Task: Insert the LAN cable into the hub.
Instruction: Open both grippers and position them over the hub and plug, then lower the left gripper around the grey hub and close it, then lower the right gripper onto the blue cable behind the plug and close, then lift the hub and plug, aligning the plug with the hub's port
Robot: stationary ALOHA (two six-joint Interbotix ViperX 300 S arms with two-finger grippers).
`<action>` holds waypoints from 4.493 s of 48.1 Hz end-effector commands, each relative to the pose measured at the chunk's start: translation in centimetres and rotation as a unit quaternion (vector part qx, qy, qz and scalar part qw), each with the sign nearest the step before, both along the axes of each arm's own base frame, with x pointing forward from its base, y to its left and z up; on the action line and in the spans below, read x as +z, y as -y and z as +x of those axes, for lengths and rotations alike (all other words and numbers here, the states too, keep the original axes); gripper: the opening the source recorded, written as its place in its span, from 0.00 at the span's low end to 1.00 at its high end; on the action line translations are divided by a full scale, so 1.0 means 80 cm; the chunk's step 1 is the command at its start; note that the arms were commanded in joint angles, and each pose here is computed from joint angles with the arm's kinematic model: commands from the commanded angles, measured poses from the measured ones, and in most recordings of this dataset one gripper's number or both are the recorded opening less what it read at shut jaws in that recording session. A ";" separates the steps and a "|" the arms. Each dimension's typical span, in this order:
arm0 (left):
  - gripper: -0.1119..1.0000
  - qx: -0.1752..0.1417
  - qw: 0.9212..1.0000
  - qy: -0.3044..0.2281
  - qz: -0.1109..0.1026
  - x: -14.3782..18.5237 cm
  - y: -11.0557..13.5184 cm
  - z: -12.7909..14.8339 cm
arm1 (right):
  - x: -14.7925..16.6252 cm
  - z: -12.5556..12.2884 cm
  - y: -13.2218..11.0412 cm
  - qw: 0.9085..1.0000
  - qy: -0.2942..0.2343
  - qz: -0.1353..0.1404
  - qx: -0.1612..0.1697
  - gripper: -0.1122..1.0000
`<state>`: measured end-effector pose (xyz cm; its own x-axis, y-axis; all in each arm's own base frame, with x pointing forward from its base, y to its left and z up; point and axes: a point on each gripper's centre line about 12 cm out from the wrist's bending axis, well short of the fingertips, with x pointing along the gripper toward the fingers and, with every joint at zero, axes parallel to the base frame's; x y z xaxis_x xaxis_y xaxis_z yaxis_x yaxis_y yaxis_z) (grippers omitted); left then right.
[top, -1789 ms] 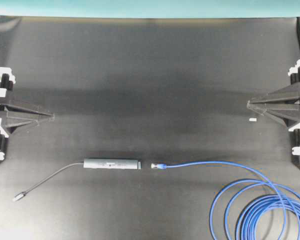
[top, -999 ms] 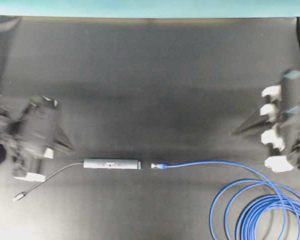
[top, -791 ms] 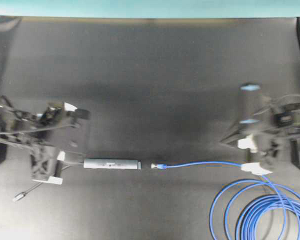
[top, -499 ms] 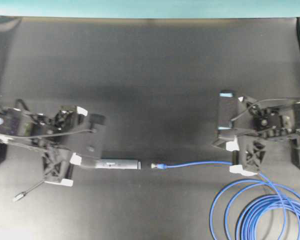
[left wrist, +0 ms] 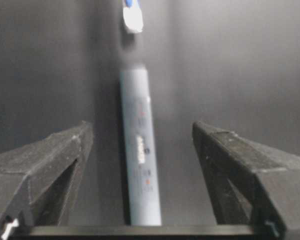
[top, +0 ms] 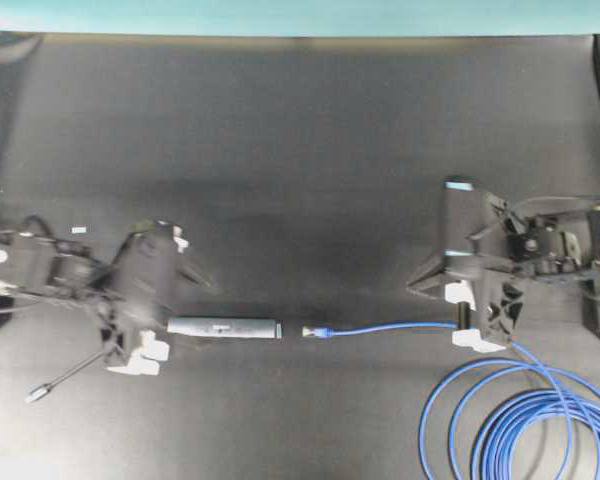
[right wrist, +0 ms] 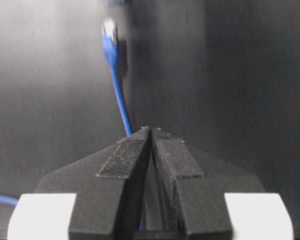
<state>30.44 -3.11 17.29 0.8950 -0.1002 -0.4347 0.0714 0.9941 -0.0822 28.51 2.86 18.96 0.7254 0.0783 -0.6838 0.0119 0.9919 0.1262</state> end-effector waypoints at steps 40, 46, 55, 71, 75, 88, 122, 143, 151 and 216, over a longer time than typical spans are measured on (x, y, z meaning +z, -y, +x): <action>0.81 0.013 0.995 0.061 -0.075 -0.097 0.001 -0.029 | 0.019 0.000 -0.004 0.995 0.100 0.027 -0.011 0.17; 0.79 0.010 0.996 0.040 -0.074 -0.113 0.005 -0.030 | 0.018 0.000 -0.004 0.994 0.098 0.036 -0.018 0.17; 0.78 0.010 0.997 0.013 -0.072 -0.134 0.007 -0.026 | 0.018 0.001 -0.004 0.994 0.098 0.039 -0.021 0.17; 0.73 0.010 0.998 -0.012 -0.067 -0.146 0.009 -0.016 | 0.018 0.002 -0.004 0.994 0.097 0.039 -0.021 0.17; 0.67 0.008 0.998 -0.007 -0.064 -0.144 0.010 -0.009 | 0.016 0.002 -0.004 0.994 0.096 0.039 -0.021 0.17; 0.36 -0.008 0.999 -0.028 -0.044 -0.147 0.018 -0.001 | 0.014 0.003 -0.006 0.995 0.093 0.038 -0.018 0.17; 0.36 0.022 0.993 -0.113 -0.008 0.002 0.000 0.031 | -0.056 0.053 -0.015 0.999 0.033 0.010 0.001 0.68; 0.36 0.026 0.993 -0.114 -0.014 0.012 0.000 0.027 | -0.110 0.095 -0.041 0.999 0.007 -0.019 0.047 0.68; 0.36 0.026 0.993 -0.114 -0.014 0.013 0.000 0.026 | -0.122 0.101 -0.047 0.998 0.001 -0.020 0.051 0.68; 0.36 -0.031 0.983 -0.161 0.080 0.056 0.004 0.053 | -0.054 0.134 -0.049 0.995 0.094 0.017 0.023 0.14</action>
